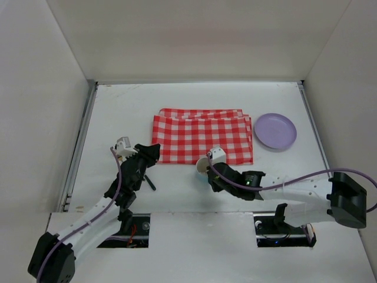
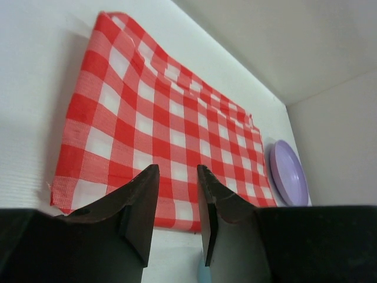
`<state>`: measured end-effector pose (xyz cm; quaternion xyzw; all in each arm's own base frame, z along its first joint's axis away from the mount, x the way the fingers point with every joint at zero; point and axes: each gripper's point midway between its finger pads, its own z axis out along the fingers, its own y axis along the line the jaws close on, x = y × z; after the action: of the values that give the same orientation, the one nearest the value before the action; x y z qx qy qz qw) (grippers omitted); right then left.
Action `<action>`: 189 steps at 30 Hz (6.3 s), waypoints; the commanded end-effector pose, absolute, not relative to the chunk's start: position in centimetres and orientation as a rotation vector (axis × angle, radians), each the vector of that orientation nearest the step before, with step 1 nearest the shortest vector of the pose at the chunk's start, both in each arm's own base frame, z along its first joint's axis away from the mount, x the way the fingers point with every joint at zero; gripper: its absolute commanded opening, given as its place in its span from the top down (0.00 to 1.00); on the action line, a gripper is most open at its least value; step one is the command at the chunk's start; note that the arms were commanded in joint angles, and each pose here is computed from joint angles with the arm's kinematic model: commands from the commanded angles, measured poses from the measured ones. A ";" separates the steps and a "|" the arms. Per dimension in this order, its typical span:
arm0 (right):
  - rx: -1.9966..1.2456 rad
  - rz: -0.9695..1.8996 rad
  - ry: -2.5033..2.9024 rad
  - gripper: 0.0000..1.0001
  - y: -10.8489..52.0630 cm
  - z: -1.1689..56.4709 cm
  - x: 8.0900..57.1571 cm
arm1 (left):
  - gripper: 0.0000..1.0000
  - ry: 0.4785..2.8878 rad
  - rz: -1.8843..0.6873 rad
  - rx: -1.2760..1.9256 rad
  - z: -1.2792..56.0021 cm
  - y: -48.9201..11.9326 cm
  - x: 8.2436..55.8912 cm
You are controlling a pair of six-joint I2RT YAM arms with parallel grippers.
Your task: Set the dinner table for one person
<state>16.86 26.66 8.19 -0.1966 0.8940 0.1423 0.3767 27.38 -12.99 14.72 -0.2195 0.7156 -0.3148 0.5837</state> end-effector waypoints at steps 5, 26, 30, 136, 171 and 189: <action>-0.382 0.480 2.160 0.92 28.3 13.5 18.5 | 0.66 1.620 -0.529 -0.674 14.0 -8.6 27.7; -0.074 0.336 1.994 0.94 28.5 20.3 35.7 | 0.62 1.666 -0.520 -0.691 12.1 -8.8 27.9; 0.006 0.275 1.997 0.94 25.8 20.1 37.4 | 0.61 1.669 -0.528 -0.685 12.1 -9.1 27.9; 0.175 0.623 1.872 0.60 19.0 16.6 29.4 | 0.77 2.414 0.095 -0.704 0.9 -7.3 18.9; 0.484 0.533 1.766 0.45 10.7 16.0 30.5 | 1.00 2.109 -0.661 -0.165 17.1 -34.8 31.9; 0.493 0.534 1.770 0.44 10.7 15.8 30.7 | 1.00 2.153 -0.825 -0.172 12.2 -42.9 35.8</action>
<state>30.26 10.65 14.92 0.2057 0.7691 0.2183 0.5643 34.25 -40.82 8.29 -0.0534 0.8820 -0.2740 0.3797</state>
